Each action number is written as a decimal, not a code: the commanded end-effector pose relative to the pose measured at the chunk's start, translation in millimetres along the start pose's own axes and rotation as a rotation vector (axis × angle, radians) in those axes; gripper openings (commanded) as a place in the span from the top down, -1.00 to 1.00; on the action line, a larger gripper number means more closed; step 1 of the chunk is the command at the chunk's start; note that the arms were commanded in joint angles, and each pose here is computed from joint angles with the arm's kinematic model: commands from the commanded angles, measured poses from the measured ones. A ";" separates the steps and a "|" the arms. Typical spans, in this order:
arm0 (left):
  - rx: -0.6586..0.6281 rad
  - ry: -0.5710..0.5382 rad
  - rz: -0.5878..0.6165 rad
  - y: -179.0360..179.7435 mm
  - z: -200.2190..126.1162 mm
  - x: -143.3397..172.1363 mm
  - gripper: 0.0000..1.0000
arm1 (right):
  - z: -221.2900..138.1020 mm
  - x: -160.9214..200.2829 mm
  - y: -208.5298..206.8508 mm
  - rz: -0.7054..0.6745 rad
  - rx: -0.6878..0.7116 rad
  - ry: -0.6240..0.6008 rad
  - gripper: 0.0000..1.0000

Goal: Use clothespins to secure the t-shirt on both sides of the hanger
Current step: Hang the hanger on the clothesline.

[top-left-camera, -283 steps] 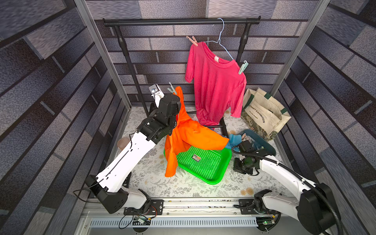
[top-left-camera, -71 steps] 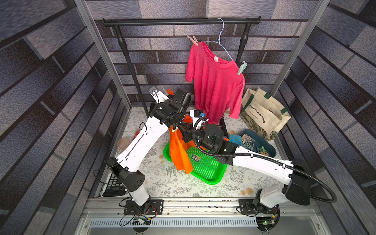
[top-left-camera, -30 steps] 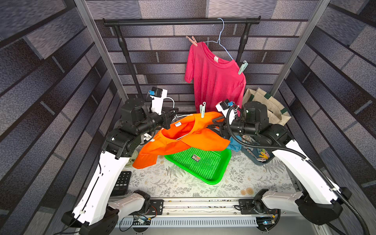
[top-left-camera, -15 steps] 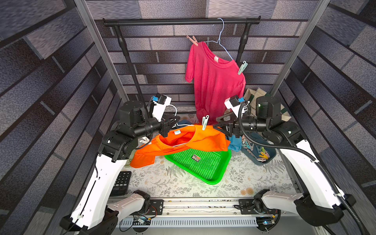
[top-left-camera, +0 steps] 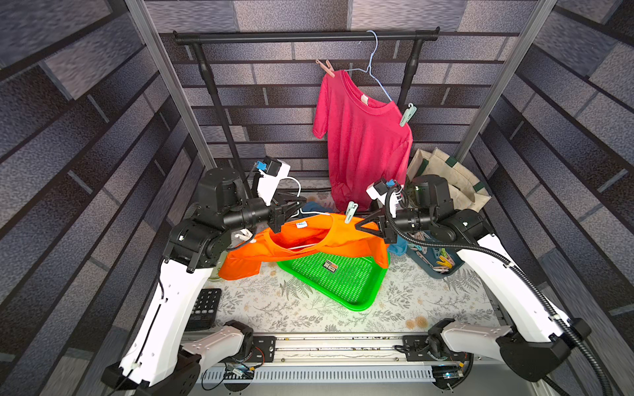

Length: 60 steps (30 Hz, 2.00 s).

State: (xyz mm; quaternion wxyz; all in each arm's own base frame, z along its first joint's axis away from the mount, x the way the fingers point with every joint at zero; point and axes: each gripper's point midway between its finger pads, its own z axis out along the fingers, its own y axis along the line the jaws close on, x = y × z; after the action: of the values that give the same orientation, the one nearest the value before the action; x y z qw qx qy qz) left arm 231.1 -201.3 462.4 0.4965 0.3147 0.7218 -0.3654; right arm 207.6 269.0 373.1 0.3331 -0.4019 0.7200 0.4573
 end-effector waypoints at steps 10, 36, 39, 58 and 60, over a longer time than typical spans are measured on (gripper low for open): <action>-0.826 -0.127 -0.140 132.8 -47.9 -33.6 -1.00 | -33.8 -21.7 -34.3 0.006 0.332 -0.145 1.00; -0.952 -0.148 -0.218 151.4 -74.6 1.4 -1.00 | -121.0 -312.6 -61.0 -0.137 0.657 -0.904 1.00; -0.950 -0.128 -0.221 152.9 -71.7 8.1 -1.00 | -101.1 -316.5 -78.4 -0.092 0.623 -0.891 1.00; -0.849 0.038 -0.235 159.3 -9.4 41.6 -1.00 | -3.7 -243.2 -163.2 0.084 0.609 -0.559 -0.24; -0.836 0.068 -0.216 158.6 4.4 47.1 -1.00 | -5.9 -225.1 -166.3 0.077 0.650 -0.512 -0.33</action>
State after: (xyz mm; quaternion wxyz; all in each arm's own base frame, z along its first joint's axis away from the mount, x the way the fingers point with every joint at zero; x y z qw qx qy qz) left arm 344.5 -104.2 391.2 0.5224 0.0011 0.8482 -0.0870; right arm 469.7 296.5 508.5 0.5988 -0.1102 0.7205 0.3320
